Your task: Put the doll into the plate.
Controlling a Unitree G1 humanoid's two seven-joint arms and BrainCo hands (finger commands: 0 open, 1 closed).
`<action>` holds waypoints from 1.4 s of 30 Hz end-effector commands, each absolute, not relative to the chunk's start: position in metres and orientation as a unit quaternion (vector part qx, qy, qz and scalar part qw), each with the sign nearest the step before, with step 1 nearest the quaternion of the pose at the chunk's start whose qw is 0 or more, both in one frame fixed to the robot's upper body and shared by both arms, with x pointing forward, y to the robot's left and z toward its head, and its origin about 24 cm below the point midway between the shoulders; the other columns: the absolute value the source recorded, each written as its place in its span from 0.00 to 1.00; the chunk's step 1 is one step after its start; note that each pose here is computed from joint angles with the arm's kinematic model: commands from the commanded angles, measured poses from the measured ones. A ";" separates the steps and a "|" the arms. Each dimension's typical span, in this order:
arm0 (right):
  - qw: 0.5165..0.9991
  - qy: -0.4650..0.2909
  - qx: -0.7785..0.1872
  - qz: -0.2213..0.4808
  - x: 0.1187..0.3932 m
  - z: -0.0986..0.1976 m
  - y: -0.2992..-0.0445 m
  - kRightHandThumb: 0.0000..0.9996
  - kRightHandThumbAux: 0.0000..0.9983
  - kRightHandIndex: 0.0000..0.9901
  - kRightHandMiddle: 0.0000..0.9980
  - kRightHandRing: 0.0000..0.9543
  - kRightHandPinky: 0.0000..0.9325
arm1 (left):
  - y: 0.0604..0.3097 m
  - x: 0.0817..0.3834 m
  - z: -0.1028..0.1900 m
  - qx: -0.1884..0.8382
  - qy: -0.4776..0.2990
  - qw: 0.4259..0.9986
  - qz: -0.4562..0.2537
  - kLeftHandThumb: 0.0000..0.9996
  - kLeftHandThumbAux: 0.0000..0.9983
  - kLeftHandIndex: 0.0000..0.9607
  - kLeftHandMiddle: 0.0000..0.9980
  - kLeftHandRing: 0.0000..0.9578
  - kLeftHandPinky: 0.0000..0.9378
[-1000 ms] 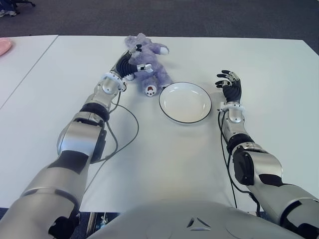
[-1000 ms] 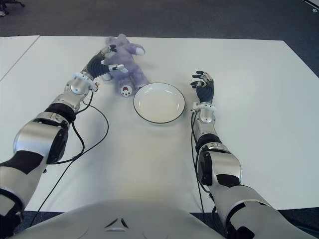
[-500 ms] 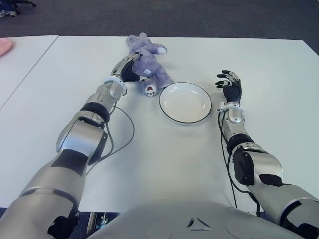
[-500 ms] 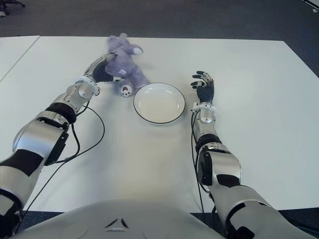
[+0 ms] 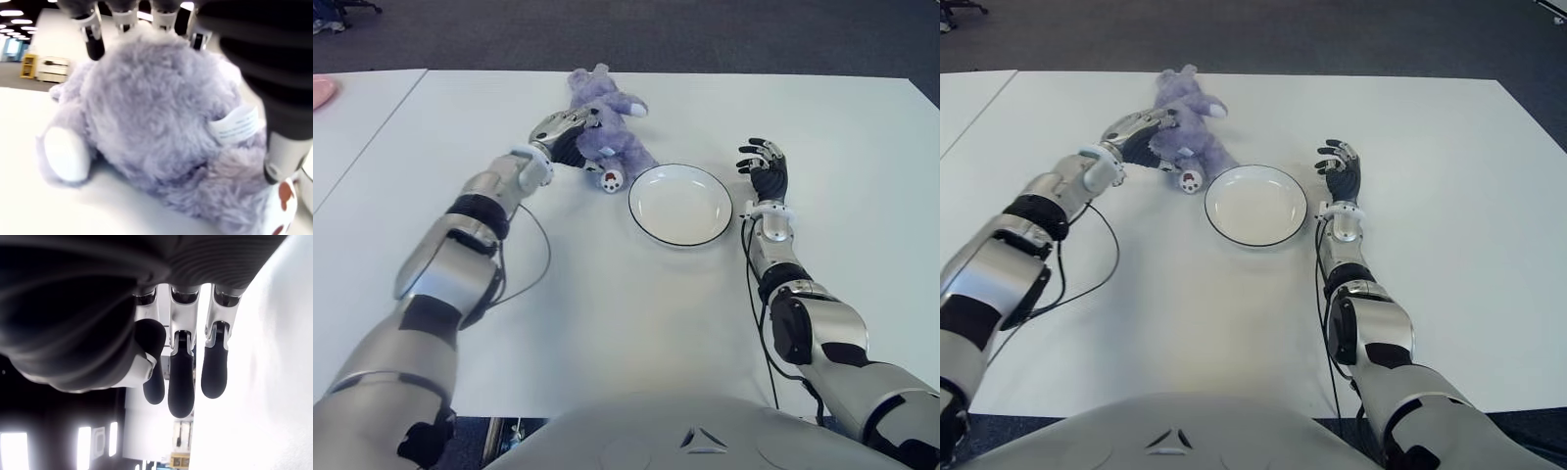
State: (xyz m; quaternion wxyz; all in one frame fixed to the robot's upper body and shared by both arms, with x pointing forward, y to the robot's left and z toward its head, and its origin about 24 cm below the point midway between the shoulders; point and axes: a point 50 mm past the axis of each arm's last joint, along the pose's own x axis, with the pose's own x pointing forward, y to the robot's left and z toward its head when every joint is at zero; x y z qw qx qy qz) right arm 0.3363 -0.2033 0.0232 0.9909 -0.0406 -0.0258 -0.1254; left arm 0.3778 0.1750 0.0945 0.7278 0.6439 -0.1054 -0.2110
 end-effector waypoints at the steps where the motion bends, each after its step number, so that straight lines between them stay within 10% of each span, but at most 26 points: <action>1: 0.967 0.219 -0.016 -0.129 0.248 -0.087 -0.187 0.96 0.83 0.29 0.38 0.54 0.52 | 0.194 0.328 0.062 0.693 -0.046 0.624 -0.358 0.00 0.59 0.23 0.00 0.00 0.00; 21: 0.967 0.221 -0.014 -0.126 0.252 -0.085 -0.188 1.00 0.66 0.28 0.38 0.49 0.55 | 0.201 0.296 0.106 0.766 -0.053 0.563 -0.306 0.00 0.55 0.08 0.01 0.00 0.00; 42: 0.967 0.221 -0.014 -0.128 0.252 -0.085 -0.190 1.00 0.66 0.29 0.38 0.49 0.53 | 0.208 0.316 0.086 0.815 -0.148 0.529 -0.183 0.00 0.64 0.11 0.08 0.08 0.08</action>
